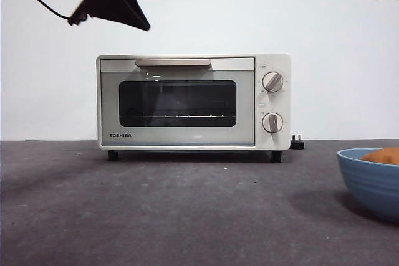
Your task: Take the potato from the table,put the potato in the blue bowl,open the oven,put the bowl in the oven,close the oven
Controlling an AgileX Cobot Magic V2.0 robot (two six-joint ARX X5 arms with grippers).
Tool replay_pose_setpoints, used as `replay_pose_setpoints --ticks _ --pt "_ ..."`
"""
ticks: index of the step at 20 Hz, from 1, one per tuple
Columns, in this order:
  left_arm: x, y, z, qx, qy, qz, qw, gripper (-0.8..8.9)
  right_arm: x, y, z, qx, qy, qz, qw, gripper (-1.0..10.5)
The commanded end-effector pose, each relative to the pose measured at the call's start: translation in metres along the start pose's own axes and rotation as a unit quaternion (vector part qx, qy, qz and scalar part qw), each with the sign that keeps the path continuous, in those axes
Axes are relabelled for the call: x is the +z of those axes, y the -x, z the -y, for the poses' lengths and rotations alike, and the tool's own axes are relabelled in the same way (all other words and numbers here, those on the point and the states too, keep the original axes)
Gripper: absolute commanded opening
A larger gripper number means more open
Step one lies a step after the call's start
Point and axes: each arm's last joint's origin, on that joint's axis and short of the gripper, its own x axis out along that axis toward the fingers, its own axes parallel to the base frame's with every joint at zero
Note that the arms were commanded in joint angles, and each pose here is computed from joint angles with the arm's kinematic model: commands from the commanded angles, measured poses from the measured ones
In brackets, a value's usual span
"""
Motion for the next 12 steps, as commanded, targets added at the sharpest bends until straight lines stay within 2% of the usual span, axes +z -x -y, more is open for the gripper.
replay_pose_setpoints --ticks 1,8,12 --pt "0.01 -0.014 -0.002 0.008 -0.007 -0.005 1.0 -0.06 -0.004 0.005 0.0 0.02 -0.022 0.008 1.0 -0.1" --pt "0.023 -0.04 -0.014 0.036 -0.008 -0.006 0.999 -0.06 -0.006 0.008 0.001 0.023 -0.025 0.008 0.999 -0.1" --pt "0.021 -0.045 -0.02 0.085 -0.033 -0.011 0.996 -0.06 -0.006 0.008 0.001 0.023 -0.025 0.008 0.999 -0.1"
